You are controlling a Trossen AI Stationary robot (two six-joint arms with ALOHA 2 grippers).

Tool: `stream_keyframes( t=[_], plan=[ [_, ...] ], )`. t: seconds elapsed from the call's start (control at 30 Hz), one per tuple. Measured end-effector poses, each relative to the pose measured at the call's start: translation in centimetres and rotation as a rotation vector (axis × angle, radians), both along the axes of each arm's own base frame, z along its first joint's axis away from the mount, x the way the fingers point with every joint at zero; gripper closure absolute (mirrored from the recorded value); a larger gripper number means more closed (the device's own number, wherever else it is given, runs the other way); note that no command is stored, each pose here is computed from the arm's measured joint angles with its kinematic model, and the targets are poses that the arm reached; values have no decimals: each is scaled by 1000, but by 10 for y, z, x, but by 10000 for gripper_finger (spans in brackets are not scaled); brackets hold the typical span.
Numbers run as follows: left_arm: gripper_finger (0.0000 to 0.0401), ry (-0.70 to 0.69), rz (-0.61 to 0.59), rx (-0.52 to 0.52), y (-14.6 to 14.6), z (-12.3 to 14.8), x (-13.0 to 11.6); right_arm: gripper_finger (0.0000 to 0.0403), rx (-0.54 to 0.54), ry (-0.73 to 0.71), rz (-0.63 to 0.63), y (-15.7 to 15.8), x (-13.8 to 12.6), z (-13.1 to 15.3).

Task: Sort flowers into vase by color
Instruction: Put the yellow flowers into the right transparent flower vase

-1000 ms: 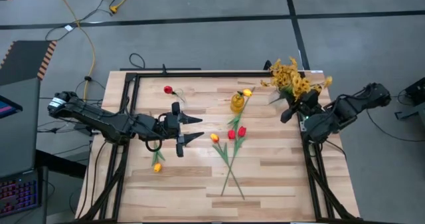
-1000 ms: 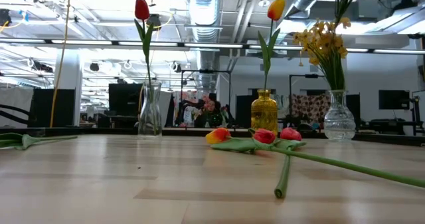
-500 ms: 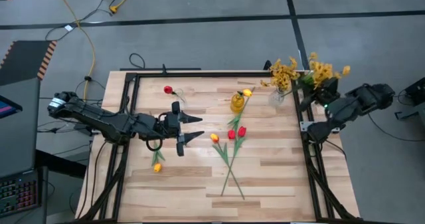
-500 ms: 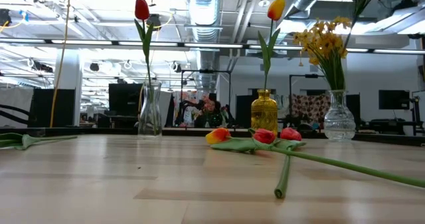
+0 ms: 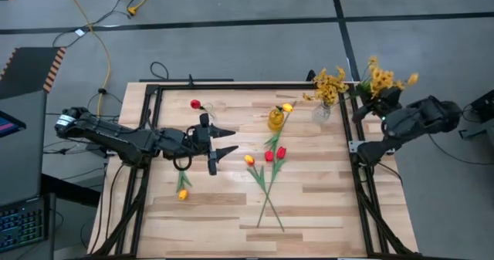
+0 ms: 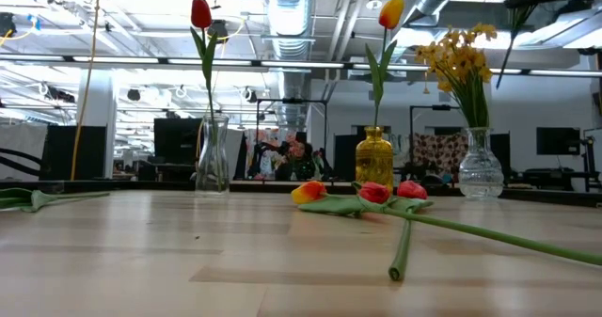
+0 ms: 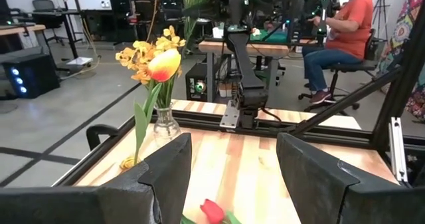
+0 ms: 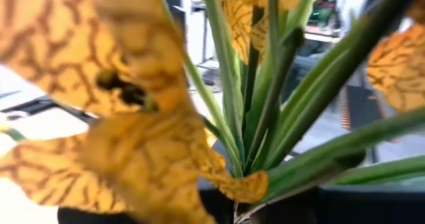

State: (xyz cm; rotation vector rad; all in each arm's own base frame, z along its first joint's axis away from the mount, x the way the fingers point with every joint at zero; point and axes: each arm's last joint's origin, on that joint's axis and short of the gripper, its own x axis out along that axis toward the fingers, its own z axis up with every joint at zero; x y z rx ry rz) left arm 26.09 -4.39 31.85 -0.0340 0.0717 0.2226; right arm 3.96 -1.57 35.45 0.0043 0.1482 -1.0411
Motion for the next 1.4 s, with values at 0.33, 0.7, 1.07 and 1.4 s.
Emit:
stream_keyframes(
  t=[0.33,0.7,1.07,1.4],
  plan=[
    [193,-6,1,-26,0,0,0,364,-24,-30,-171,1,14,-41],
    [193,-6,1,-26,0,0,0,364,-38,-181,-266,2,21,-70],
    [193,-6,1,-26,0,0,0,364,-36,-246,-284,3,26,-86],
    [193,-7,2,-30,0,0,0,364,-37,-244,-284,3,28,-91]
  ],
)
